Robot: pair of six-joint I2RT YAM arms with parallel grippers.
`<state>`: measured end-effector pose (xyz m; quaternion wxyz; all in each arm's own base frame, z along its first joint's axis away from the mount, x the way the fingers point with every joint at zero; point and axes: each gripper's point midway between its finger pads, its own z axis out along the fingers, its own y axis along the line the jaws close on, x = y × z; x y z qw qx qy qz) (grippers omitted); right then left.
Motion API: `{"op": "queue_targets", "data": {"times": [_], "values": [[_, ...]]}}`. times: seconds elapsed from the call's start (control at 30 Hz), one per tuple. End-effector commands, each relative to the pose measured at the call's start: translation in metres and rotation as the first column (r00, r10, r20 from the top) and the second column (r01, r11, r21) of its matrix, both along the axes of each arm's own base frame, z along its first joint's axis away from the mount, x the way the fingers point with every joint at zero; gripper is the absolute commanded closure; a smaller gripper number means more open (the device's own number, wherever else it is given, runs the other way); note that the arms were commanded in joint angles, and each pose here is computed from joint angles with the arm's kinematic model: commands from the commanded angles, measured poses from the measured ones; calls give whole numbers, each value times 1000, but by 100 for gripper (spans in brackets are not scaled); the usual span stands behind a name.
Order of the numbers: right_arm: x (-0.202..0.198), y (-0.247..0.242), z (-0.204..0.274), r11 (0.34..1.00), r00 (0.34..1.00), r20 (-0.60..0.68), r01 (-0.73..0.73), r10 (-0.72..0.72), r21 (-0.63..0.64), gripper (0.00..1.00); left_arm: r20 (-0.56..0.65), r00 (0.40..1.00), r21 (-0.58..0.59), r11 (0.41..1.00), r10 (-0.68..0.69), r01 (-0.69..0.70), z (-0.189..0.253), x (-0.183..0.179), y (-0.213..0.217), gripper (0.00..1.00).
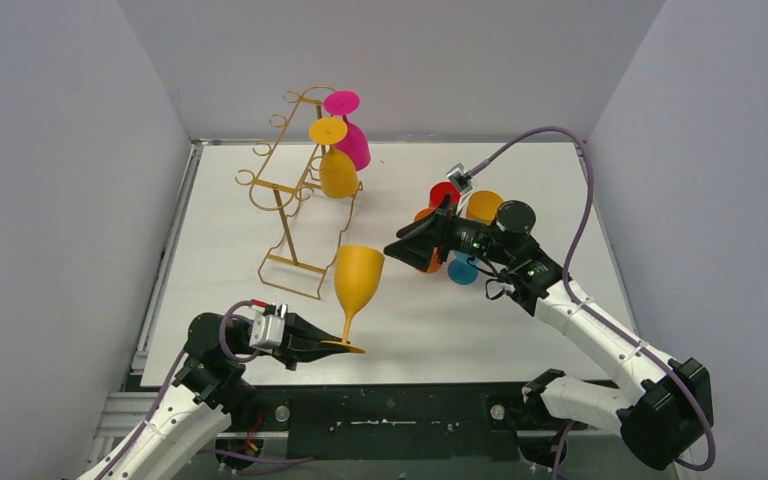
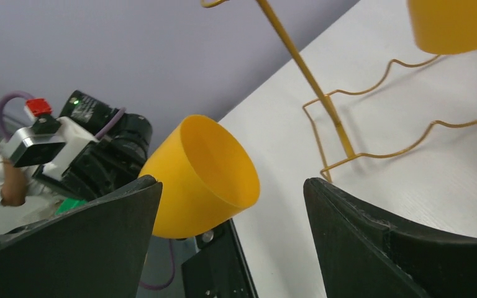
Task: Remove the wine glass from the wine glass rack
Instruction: Place the wine glass at the center of the board.
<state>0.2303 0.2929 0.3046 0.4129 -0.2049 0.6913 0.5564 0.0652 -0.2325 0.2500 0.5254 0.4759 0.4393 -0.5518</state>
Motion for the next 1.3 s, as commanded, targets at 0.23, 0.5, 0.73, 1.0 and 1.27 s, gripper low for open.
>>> {"op": "queue_targets", "data": {"times": [0.23, 0.5, 0.73, 1.0, 1.27], "values": [[-46, 11, 45, 940, 952, 102, -302, 288, 158, 24, 110, 981, 26, 987, -159, 157, -2, -18, -2, 100], [-44, 19, 33, 926, 931, 7, -363, 365, 107, 37, 131, 976, 10, 985, -175, 175, 1, -25, 1, 100], [-57, 24, 44, 877, 882, -35, -463, 471, 128, 46, 120, 976, 18, 983, -183, 182, -3, -26, 1, 100], [-69, 30, 42, 853, 844, -126, -510, 521, 116, 57, 96, 977, 33, 981, -191, 189, -9, -25, 0, 100], [-66, 31, 28, 877, 846, -239, -476, 477, 68, 65, 103, 976, 28, 981, -193, 191, -8, -27, 1, 100]]}}
